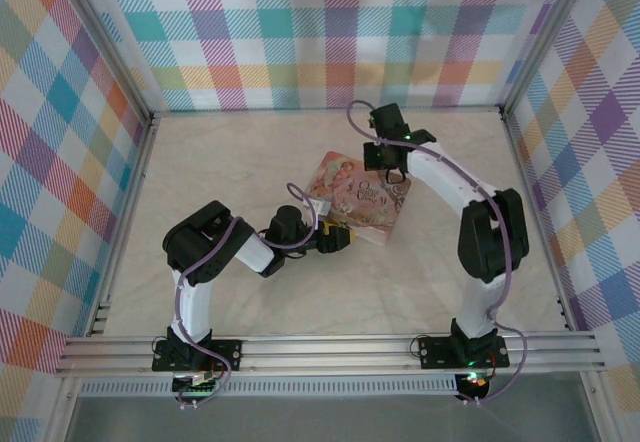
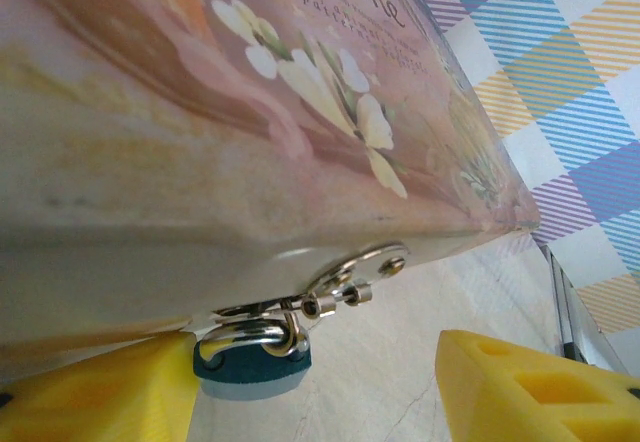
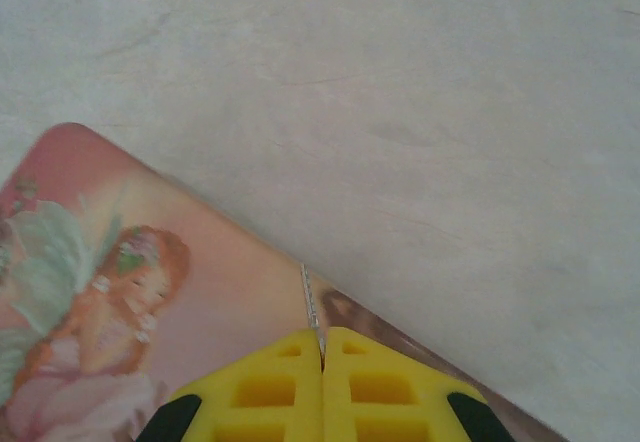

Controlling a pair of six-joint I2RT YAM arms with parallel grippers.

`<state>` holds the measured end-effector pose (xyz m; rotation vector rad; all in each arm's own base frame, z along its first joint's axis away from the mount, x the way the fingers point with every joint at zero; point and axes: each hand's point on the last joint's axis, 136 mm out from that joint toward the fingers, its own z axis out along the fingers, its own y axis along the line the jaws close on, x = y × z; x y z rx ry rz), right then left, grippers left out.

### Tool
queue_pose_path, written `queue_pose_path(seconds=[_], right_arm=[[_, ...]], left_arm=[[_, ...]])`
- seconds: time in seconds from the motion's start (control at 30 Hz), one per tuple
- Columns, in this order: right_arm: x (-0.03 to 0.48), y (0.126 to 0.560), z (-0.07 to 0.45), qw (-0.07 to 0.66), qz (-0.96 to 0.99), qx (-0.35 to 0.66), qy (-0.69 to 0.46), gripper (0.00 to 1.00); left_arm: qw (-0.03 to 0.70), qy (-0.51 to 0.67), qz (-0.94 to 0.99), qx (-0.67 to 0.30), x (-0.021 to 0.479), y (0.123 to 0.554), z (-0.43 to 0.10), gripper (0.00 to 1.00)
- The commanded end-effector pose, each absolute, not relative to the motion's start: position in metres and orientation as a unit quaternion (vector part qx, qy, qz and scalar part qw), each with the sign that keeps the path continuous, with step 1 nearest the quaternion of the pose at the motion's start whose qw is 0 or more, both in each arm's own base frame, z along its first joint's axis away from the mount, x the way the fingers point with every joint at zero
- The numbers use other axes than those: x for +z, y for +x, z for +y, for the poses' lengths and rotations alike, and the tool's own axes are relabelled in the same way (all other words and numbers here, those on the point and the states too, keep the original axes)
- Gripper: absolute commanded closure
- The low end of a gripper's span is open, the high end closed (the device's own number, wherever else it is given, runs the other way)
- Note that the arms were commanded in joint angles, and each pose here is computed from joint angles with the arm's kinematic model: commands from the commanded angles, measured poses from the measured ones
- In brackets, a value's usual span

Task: Unlock a padlock with a key

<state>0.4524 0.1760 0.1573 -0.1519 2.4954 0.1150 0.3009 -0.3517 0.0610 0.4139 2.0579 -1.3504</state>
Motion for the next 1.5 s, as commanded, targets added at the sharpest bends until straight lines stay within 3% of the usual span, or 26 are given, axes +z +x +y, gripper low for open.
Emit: queue_pose_path(seconds=[0.0,0.17,0.37,0.73,0.9,1.13,1.47], right_arm=[[0.165,0.431,0.134,0.312,0.950,0.005,-0.009,1.00],[0.147,0.395,0.087,0.284,0.957,-0.021,0.057,1.00],[0.105,0.369,0.080,0.244,0.966,-0.014,0.084,1.00],[0.083,0.392,0.117,0.221,0.972,0.043,0.067,1.00],[0.079,0.399,0.120,0.216,0.974,0.041,0.063,1.00],[0.077,0.399,0.125,0.212,0.974,0.050,0.063,1.00],[0.078,0.400,0.132,0.215,0.974,0.052,0.054,1.00]], left_arm=[[0.345,0.173,0.761,-0.522,0.081,0.303,-0.356,0.36],[0.345,0.176,0.757,-0.526,0.085,0.303,-0.358,0.35],[0.343,0.179,0.757,-0.527,0.084,0.304,-0.359,0.34],[0.343,0.186,0.743,-0.543,0.092,0.301,-0.362,0.30],[0.344,0.183,0.735,-0.555,0.099,0.299,-0.360,0.37],[0.363,0.159,0.740,-0.543,0.098,0.305,-0.347,0.33],[0.363,0.157,0.724,-0.564,0.108,0.303,-0.346,0.35]])
